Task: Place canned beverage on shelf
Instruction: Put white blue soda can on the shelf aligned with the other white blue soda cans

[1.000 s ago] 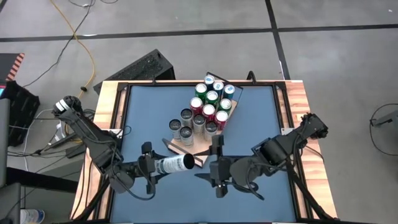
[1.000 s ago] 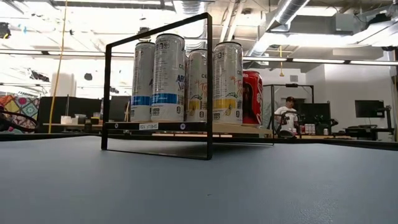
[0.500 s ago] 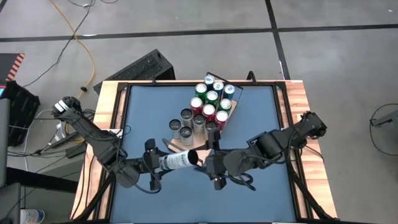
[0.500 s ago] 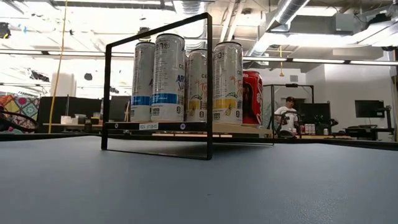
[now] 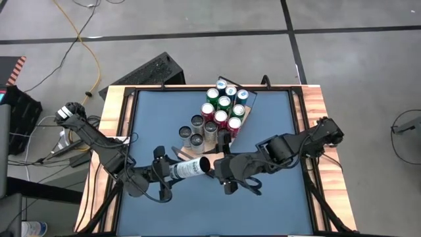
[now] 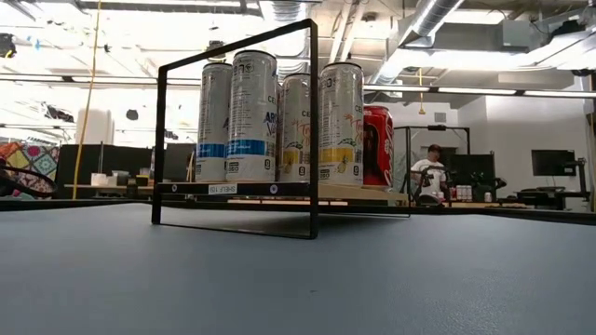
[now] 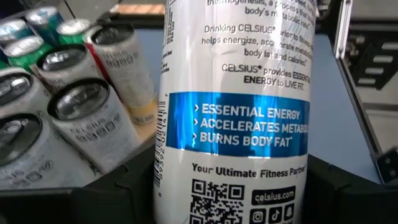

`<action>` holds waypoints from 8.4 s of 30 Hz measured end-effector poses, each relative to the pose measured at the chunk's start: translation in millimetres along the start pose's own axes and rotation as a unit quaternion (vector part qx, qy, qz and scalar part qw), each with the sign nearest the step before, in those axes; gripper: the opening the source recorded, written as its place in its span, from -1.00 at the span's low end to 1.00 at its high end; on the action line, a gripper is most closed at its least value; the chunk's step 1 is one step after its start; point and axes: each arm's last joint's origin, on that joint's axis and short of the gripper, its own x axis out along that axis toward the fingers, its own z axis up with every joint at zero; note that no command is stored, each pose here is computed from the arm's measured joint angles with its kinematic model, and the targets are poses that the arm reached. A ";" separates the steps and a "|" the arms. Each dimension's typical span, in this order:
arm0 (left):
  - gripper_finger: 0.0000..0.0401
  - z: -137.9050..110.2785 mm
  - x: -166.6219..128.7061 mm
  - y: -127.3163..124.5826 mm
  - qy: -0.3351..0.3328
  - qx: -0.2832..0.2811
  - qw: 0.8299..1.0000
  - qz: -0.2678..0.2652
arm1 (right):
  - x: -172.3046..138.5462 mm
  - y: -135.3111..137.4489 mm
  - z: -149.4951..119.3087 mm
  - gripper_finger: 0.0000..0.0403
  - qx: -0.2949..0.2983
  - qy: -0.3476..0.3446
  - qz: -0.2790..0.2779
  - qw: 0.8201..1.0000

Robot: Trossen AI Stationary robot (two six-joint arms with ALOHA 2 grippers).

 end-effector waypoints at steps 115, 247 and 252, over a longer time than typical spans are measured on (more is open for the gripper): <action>0.23 -5.2 0.2 0.9 0.027 -0.016 0.999 -0.010 | 33.7 -11.8 2.7 0.79 0.039 0.031 0.125 0.991; 0.42 -20.1 -1.7 0.8 0.180 -0.181 0.962 -0.099 | 22.8 -53.9 -42.9 0.02 -0.065 0.277 0.164 0.944; 0.42 -20.3 -1.5 1.1 0.177 -0.180 0.963 -0.094 | 37.0 -50.8 -48.3 0.02 -0.075 0.289 0.193 0.935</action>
